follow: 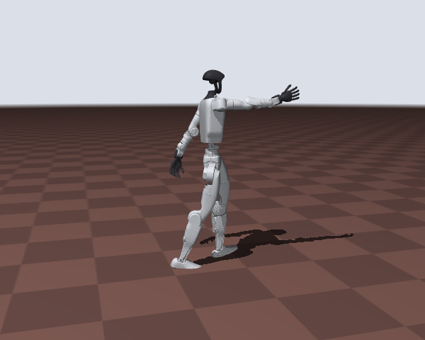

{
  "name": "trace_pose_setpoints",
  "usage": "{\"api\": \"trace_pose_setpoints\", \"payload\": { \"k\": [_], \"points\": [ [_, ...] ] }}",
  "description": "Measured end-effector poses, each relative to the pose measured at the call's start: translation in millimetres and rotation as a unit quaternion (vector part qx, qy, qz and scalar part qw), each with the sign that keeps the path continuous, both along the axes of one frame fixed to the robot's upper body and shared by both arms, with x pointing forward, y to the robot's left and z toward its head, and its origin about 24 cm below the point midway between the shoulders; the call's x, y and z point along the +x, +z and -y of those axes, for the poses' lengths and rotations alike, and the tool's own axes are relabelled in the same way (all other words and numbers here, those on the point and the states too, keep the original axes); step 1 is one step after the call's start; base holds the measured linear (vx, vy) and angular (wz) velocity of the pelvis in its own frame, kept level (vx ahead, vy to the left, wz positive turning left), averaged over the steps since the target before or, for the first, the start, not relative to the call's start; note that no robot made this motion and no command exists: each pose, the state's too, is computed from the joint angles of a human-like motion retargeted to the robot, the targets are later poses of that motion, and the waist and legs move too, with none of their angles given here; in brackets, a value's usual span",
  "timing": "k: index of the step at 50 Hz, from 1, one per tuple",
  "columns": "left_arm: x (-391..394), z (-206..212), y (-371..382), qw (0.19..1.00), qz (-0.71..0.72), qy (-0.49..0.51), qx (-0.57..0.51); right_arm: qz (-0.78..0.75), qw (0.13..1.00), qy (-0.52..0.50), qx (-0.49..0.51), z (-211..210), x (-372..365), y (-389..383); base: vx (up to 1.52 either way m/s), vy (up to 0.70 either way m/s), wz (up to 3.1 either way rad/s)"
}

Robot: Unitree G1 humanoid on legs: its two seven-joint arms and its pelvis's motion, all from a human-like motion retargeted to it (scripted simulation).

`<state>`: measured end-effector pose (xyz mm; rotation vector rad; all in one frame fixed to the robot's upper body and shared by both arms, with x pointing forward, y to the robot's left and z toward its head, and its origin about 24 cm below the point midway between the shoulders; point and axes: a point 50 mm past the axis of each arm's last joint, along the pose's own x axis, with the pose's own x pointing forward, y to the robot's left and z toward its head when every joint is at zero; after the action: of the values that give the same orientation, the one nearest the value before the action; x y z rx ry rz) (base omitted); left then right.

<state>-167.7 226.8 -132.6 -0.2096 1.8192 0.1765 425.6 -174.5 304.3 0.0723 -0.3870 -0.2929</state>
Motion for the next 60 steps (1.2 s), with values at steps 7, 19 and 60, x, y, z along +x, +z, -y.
{"api": "trace_pose_setpoints", "payload": {
  "k": [7, 19, 60],
  "points": [
    [315, 6, -15, 0.921, 0.328, -0.207, 0.026, -0.432, 0.9, 0.048, 0.025, 24, -94, -328, 0.42, 0.24, 1.13],
    [590, 16, 452, 0.482, 0.793, -0.243, 0.282, -0.922, 0.341, 0.015, 0.182, 70, -632, -413, 0.49, 0.06, 0.91],
    [-110, 7, 76, 0.977, -0.152, 0.119, -0.085, 0.126, 0.987, -0.018, 0.102, 54, -46, 126, 0.47, -0.04, -0.23]
  ]
}}
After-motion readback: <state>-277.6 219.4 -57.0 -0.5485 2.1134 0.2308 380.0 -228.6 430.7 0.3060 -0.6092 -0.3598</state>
